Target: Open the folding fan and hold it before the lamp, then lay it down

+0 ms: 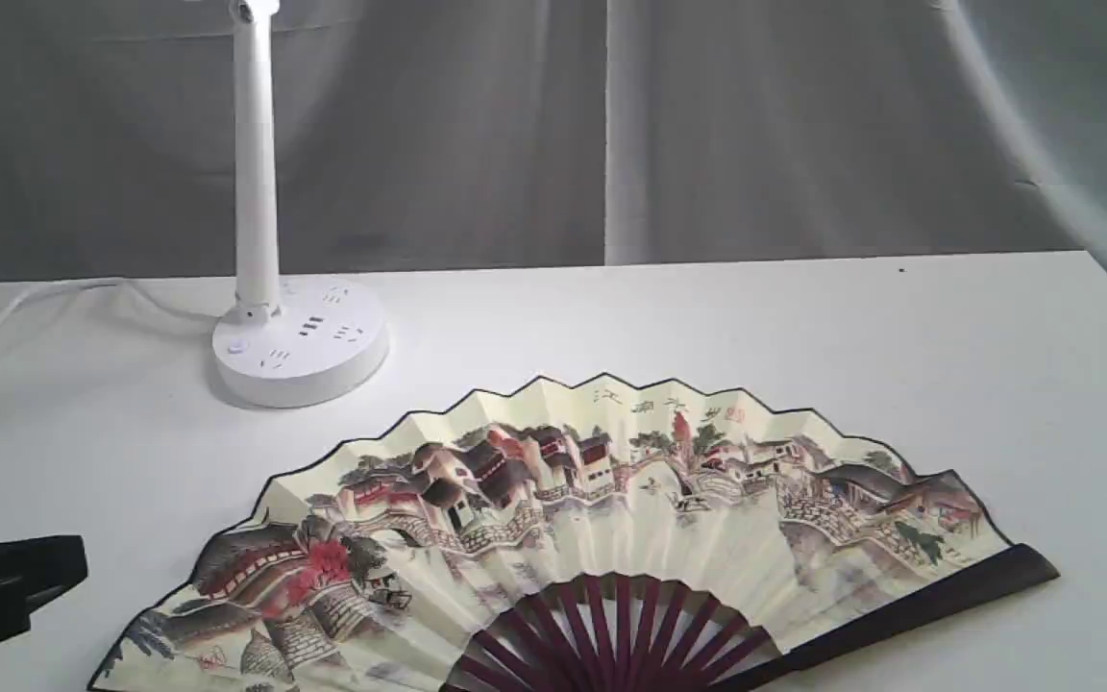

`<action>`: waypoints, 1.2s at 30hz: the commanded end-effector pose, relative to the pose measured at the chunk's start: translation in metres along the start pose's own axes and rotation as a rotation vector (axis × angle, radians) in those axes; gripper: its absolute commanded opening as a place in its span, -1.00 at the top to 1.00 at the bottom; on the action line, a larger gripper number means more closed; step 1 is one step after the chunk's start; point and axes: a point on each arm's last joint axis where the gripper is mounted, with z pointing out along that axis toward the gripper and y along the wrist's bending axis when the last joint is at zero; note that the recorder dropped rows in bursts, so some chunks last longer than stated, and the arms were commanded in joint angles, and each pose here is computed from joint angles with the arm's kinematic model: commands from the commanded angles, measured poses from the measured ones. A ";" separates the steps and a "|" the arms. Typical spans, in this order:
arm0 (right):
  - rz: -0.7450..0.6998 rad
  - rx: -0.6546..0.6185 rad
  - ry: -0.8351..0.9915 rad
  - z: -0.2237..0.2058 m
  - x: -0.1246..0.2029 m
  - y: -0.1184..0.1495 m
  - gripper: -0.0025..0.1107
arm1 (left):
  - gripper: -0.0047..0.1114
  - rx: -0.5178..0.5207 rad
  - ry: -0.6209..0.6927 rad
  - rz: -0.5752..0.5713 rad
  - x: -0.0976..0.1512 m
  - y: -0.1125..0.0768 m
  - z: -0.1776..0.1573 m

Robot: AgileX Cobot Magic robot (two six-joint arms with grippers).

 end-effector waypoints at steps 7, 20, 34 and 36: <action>0.014 0.001 0.016 0.000 0.002 0.000 0.96 | 0.89 0.006 0.015 0.070 0.002 -0.001 0.000; 0.016 0.001 0.015 0.000 0.002 0.000 0.96 | 0.92 -0.229 -0.021 0.010 -0.015 0.019 -0.003; 0.016 0.001 0.015 0.000 0.002 0.000 0.96 | 0.92 -0.212 -0.411 -0.054 -0.114 0.005 -0.019; 0.013 0.001 0.015 0.000 0.002 0.000 0.96 | 0.92 -0.176 -0.447 -0.037 -0.123 0.000 -0.021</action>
